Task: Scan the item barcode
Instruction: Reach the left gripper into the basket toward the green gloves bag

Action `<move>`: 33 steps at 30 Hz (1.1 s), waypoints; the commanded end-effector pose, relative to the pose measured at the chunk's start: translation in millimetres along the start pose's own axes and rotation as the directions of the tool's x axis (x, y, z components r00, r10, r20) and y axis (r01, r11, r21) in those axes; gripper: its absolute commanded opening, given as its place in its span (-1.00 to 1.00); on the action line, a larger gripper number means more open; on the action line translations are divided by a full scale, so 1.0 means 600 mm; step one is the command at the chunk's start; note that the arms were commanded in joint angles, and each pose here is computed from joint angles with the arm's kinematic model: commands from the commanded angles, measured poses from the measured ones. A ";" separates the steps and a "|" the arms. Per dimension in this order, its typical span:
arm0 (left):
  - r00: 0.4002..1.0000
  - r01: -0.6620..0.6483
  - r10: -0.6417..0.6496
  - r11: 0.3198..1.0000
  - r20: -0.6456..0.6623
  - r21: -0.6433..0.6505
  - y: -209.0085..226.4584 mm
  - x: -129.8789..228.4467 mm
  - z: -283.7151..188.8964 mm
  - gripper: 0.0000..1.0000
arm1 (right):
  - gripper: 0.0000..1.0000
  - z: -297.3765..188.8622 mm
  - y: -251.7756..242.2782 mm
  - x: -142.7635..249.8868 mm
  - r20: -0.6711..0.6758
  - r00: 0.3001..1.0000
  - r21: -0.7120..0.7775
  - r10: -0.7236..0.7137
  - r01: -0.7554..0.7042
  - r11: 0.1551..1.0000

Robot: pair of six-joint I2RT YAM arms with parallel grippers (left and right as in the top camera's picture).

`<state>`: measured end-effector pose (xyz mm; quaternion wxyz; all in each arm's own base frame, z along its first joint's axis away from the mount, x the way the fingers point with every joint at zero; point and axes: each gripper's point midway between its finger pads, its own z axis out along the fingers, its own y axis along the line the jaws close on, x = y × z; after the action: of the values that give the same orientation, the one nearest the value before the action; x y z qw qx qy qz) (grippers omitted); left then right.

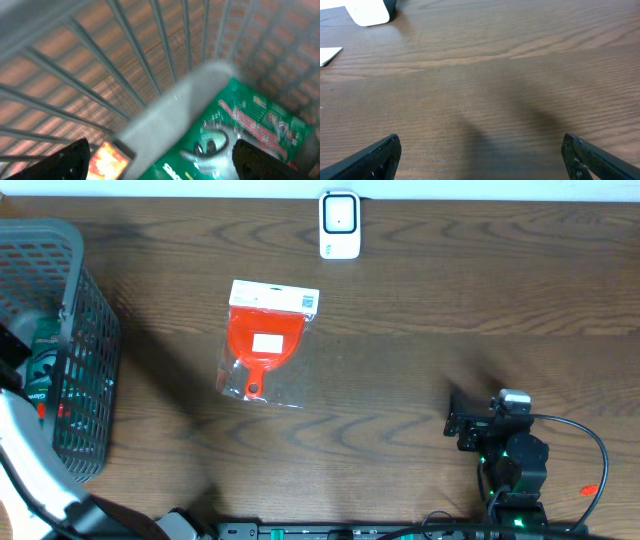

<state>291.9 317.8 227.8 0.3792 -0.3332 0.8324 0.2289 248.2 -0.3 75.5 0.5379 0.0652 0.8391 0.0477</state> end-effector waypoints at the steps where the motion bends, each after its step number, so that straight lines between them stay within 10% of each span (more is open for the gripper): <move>1: 0.998 -0.024 0.029 0.997 -0.063 0.075 -0.020 0.024 0.022 0.81 | 0.99 0.000 0.000 0.000 0.000 1.000 0.000 0.011 -0.011 1.000; 33: 0.940 -0.098 0.139 0.984 -0.310 0.146 0.016 0.142 0.049 0.81 | 0.99 0.000 0.001 -0.003 0.010 1.000 -0.001 0.010 -0.010 1.000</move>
<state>257.5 307.1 139.5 0.2337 -0.2928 0.9149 0.1506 249.3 -0.3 77.9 0.5424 0.0648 0.8363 0.0480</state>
